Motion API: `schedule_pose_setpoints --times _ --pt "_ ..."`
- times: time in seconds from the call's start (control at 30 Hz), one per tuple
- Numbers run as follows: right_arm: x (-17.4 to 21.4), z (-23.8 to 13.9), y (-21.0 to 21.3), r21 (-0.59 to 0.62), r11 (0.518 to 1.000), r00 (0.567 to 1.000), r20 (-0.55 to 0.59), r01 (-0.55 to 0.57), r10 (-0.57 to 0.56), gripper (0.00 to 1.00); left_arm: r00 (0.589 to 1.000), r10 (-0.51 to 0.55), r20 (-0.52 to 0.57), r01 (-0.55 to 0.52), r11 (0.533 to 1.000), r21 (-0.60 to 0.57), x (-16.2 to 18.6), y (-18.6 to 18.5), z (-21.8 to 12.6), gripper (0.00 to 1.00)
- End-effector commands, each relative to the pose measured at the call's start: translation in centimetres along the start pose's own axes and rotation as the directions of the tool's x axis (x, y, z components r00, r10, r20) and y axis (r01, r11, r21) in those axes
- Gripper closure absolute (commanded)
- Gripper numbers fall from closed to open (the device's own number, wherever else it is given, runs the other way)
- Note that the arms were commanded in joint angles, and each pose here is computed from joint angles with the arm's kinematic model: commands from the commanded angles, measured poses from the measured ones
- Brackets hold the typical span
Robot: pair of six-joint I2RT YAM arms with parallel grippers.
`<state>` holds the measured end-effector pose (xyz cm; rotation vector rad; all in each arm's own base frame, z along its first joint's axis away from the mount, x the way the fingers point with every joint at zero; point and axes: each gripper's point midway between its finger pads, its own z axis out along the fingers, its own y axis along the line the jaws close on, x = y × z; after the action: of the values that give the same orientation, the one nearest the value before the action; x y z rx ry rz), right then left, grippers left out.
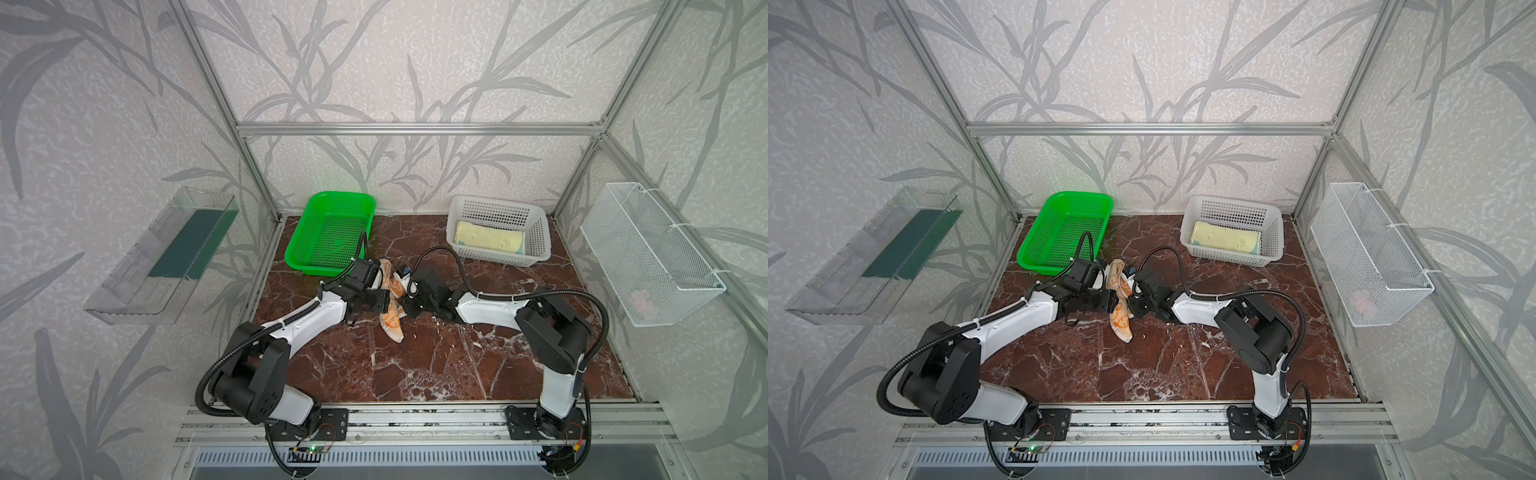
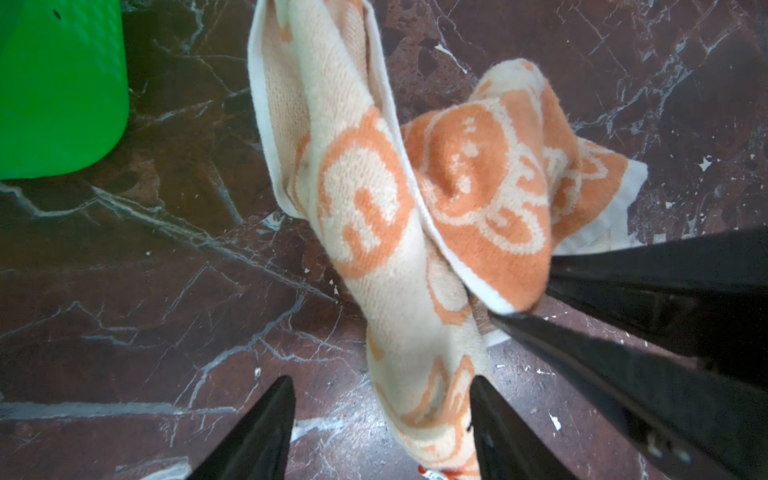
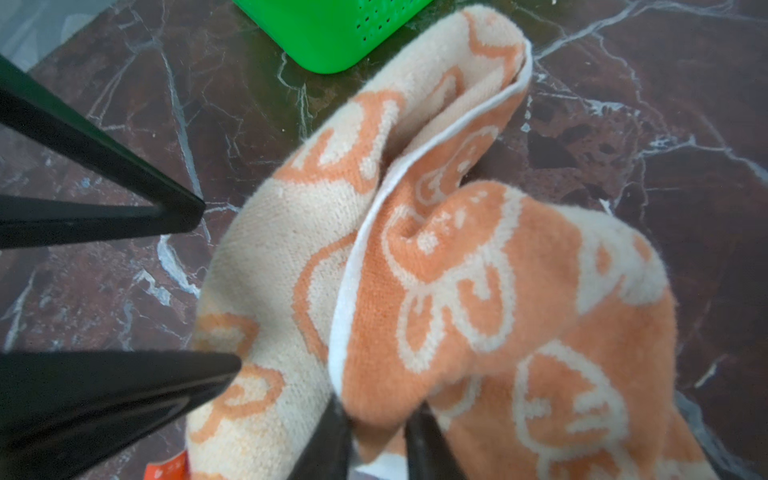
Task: Fold and stack the towels
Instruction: 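Grasp the orange towel's hanging edge with the right gripper beside the left gripper, then pull the towel apart with the right gripper moving away from the left gripper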
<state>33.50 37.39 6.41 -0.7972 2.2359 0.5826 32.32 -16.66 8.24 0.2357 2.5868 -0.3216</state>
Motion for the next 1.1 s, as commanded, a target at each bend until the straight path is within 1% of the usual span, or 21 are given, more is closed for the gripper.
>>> schedule_pose_setpoints --times 0.0,0.07,0.13,0.33,0.53,0.67,0.77,0.9,1.07 --pt "-0.7 0.1 -0.3 0.009 1.0 1.0 0.008 -0.004 0.004 0.89 1.0 -0.009 -0.021 0.009 1.0 -0.014 0.9 0.4 0.6 0.33" --pt "-0.8 -0.1 -0.4 0.004 1.0 1.0 0.006 -0.009 0.009 0.97 1.0 -0.008 -0.025 0.008 1.0 -0.014 1.0 0.4 0.6 0.33" --pt "-1.1 -0.4 -0.8 0.011 1.0 1.0 0.009 -0.012 0.012 1.0 1.0 -0.007 -0.025 0.006 1.0 -0.015 1.1 0.4 0.6 0.33" --pt "-1.7 -2.0 -1.7 0.036 0.999 1.0 0.005 -0.006 0.006 1.0 1.0 0.027 0.006 -0.027 1.0 0.008 0.7 0.0 -0.1 0.34" --pt "-1.7 -2.4 -0.8 -0.01 1.0 0.996 -0.081 0.027 -0.027 1.0 0.996 0.065 0.063 -0.066 0.998 0.015 0.3 -0.1 -0.9 0.34" --pt "-2.5 -1.6 0.0 -0.051 0.998 0.994 -0.107 0.027 -0.033 1.0 0.992 0.074 0.099 -0.078 0.997 0.03 0.2 -0.3 -1.3 0.34" --pt "-3.1 -0.7 0.8 -0.094 0.995 0.992 -0.123 0.017 -0.029 1.0 0.986 0.113 0.12 -0.119 0.992 0.046 0.5 -0.6 -1.4 0.34" --pt "-4.0 0.6 1.3 -0.131 0.991 0.992 -0.128 0.004 -0.021 0.98 0.97 0.181 0.161 -0.186 0.982 0.019 0.8 -0.4 -1.6 0.34" --pt "-4.5 2.2 1.4 -0.146 0.989 0.991 -0.133 -0.004 -0.015 0.96 0.959 0.198 0.2 -0.198 0.98 -0.024 0.5 0.2 -2.1 0.34"
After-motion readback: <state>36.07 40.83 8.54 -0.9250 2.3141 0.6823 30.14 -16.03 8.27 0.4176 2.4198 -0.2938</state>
